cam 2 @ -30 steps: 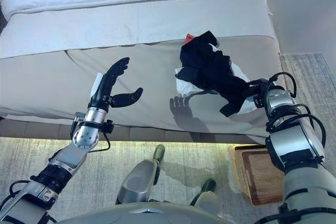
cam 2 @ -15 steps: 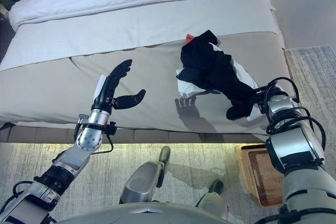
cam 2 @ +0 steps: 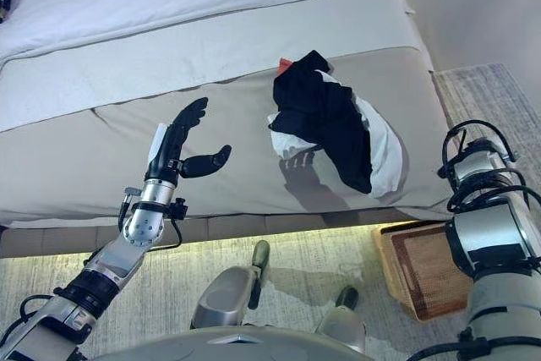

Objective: Pick up the clothes from the bed and place them into the basket

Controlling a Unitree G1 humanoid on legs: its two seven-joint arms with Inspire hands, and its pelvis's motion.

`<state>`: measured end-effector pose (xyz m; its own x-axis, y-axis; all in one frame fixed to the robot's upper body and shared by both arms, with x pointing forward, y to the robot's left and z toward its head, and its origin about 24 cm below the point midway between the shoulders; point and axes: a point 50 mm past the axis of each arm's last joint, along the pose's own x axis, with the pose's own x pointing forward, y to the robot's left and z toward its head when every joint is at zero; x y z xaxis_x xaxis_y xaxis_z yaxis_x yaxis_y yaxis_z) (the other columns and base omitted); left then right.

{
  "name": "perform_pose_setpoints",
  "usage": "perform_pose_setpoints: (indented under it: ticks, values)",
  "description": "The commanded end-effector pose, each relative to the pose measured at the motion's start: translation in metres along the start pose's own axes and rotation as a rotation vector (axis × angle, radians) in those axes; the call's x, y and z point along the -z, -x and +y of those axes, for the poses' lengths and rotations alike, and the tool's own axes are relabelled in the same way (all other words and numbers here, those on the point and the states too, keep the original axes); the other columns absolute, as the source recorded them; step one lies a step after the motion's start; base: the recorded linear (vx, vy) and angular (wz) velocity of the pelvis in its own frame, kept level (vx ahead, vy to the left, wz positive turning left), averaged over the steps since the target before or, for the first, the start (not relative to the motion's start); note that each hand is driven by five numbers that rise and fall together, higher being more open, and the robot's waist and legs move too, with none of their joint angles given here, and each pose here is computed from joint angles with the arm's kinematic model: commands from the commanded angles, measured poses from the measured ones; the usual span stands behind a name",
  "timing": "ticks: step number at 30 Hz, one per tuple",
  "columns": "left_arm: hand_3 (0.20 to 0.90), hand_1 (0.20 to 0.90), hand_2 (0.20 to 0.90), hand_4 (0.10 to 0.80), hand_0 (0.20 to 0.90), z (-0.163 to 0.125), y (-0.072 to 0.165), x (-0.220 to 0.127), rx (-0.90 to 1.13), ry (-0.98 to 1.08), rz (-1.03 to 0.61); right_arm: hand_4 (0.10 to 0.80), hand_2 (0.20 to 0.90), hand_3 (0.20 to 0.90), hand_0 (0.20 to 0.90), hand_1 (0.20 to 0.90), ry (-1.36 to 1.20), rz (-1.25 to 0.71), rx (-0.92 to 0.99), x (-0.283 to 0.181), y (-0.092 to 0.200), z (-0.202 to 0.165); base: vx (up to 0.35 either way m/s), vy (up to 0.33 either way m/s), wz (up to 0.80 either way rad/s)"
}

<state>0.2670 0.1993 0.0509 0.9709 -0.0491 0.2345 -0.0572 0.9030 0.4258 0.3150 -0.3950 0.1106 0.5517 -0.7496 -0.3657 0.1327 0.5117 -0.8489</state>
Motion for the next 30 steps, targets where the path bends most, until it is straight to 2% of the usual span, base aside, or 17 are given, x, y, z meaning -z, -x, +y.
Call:
perform_pose_setpoints:
  ticks: [1, 5, 9, 14, 30]
  values:
    - [0.900, 0.900, 0.900, 0.800, 0.900, -0.001, -0.007, -0.032, -0.040, 0.079, -0.182, 0.800, 0.900, 0.900, 0.900, 0.900, 0.045, -0.150, 0.318, -0.044, 0.018, -0.092, 0.025, 0.014, -0.08]
    - [0.900, 0.900, 0.900, 0.800, 0.900, -0.001, -0.006, -0.031, -0.044, 0.084, -0.177, 0.800, 0.900, 0.900, 0.900, 0.900, -0.005, -0.286, 0.301, -0.067, 0.026, -0.094, 0.005, 0.003, -0.01]
    - [0.900, 0.900, 0.900, 0.800, 0.900, -0.002, -0.005, -0.028, -0.048, 0.090, -0.167, 0.800, 0.900, 0.900, 0.900, 0.900, -0.030, -0.495, 0.277, -0.103, 0.042, -0.080, 0.035, 0.017, -0.04]
    - [0.900, 0.900, 0.900, 0.800, 0.900, -0.005, -0.007, -0.031, -0.051, 0.105, -0.179, 0.800, 0.900, 0.900, 0.900, 0.900, -0.038, -0.644, 0.292, -0.136, 0.064, -0.073, -0.009, 0.022, 0.00]
    - [0.900, 0.900, 0.900, 0.800, 0.900, -0.009, -0.016, -0.045, -0.039, 0.123, -0.246, 0.800, 0.900, 0.900, 0.900, 0.900, 0.091, -0.782, 0.340, -0.191, 0.104, -0.067, -0.025, -0.004, 0.05]
